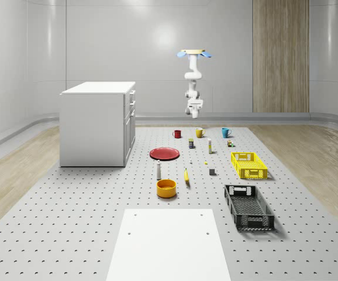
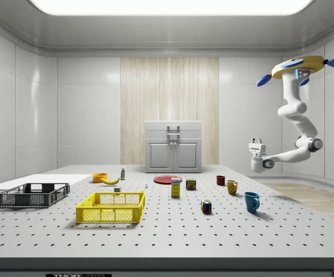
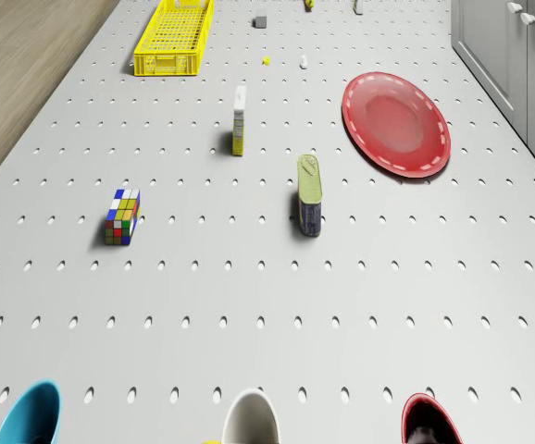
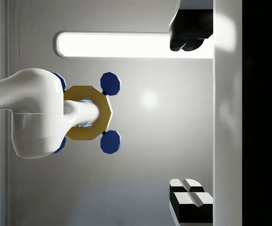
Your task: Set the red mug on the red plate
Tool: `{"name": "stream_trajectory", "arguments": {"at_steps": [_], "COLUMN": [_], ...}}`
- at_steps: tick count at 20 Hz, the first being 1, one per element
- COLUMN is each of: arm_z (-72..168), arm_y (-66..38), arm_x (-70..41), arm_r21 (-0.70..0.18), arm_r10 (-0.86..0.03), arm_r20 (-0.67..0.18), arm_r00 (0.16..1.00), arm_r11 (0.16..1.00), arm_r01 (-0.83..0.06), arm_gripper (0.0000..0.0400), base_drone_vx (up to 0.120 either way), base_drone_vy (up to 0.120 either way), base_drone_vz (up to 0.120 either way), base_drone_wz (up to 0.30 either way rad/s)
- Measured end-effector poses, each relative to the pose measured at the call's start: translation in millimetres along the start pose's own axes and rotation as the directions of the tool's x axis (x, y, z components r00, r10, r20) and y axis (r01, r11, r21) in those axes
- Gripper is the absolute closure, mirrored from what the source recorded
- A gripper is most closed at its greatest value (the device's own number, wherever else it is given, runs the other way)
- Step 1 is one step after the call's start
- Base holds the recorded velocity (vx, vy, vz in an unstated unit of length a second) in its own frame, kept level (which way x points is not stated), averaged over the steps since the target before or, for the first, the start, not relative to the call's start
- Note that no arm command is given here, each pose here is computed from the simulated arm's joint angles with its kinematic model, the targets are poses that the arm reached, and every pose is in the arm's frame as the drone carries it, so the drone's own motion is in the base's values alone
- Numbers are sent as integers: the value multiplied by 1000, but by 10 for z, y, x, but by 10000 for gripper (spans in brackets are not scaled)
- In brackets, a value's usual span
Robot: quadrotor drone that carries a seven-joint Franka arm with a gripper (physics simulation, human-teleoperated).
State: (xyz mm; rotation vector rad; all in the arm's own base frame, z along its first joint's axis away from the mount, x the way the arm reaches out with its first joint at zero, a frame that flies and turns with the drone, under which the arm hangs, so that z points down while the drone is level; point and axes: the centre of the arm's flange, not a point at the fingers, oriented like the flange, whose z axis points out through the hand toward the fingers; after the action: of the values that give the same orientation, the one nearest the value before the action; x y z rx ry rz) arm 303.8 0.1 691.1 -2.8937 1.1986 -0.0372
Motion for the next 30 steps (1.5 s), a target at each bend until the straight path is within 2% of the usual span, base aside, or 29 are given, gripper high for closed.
{"name": "stream_trajectory", "arguments": {"at_steps": [20,30], "arm_z": [-3,1], "arm_y": [-1,-49], "arm_x": [-22,-80], "arm_r21": [-1,-49], "arm_r10": [0,-3], "arm_r20": [-22,-81], "arm_r00": [1000,997], "arm_r11": [1000,999], "arm_r01": [0,-1], "arm_gripper": [0,0], "base_drone_vx": [120,120], "base_drone_vy": [-120,-120], "base_drone_vz": [0,0], "base_drone_wz": [0,0]}}
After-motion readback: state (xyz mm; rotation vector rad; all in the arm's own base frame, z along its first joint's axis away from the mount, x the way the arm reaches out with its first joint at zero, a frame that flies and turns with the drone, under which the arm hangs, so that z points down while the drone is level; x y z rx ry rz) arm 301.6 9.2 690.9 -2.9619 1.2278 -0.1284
